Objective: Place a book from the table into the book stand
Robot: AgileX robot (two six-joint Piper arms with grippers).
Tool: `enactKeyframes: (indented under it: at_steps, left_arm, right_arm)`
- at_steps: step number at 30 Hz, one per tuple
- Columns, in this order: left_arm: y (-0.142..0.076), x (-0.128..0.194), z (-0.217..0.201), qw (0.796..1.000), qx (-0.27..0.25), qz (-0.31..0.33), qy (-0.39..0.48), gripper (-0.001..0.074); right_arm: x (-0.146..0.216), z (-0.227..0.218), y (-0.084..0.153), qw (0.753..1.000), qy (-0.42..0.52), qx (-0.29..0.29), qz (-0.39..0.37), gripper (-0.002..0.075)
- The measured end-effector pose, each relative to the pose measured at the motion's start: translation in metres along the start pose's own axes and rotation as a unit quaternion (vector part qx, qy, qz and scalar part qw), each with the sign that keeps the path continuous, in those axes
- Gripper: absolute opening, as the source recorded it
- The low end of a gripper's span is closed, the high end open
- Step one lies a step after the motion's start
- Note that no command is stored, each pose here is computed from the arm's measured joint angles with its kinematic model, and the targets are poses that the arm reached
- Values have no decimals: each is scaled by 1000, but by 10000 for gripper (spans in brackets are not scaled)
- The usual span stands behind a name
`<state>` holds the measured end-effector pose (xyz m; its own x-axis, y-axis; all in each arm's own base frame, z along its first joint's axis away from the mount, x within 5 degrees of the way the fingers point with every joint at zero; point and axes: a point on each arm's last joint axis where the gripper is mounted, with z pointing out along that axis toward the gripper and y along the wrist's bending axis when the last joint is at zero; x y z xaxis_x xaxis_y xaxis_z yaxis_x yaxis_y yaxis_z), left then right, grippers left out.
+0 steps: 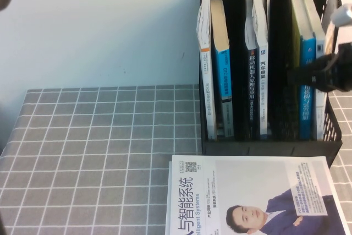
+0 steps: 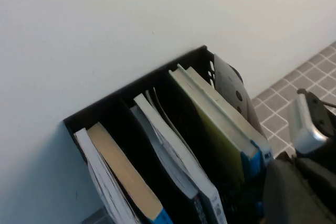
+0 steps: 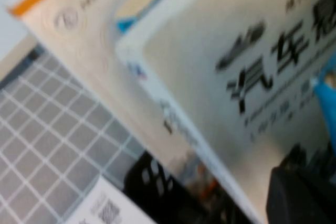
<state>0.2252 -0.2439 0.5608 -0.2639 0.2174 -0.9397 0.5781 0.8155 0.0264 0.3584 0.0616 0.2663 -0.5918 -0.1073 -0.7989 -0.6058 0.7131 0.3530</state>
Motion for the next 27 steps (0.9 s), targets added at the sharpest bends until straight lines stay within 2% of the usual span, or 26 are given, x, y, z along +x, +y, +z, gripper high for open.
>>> enactKeyframes:
  at_steps: [5, 11, 16, 21, 24, 27]
  left_arm:
    - [-7, 19, -5, 998, -1, 47, 46, 1]
    - [9, 62, -10, 990, -69, 77, 100, 1]
    - [25, 91, -47, 995, -71, 43, 59, 1]
    - [39, 135, -83, 998, -61, -20, -1, 1]
    - [48, 169, -100, 997, -62, -48, -24, 1]
    - [54, 199, -112, 995, -54, -61, -52, 1]
  right_arm:
    - [9, 0, 2, 999, 50, -14, -12, -2]
    - [5, -11, 14, 998, 55, -31, -28, -2]
    - [-6, -29, 32, 997, 36, -35, -54, -2]
    - [-8, -43, 47, 994, 50, -59, -76, -2]
    - [-3, -48, 50, 992, 80, -59, -76, -2]
    - [8, -50, 48, 986, 148, -47, -62, -2]
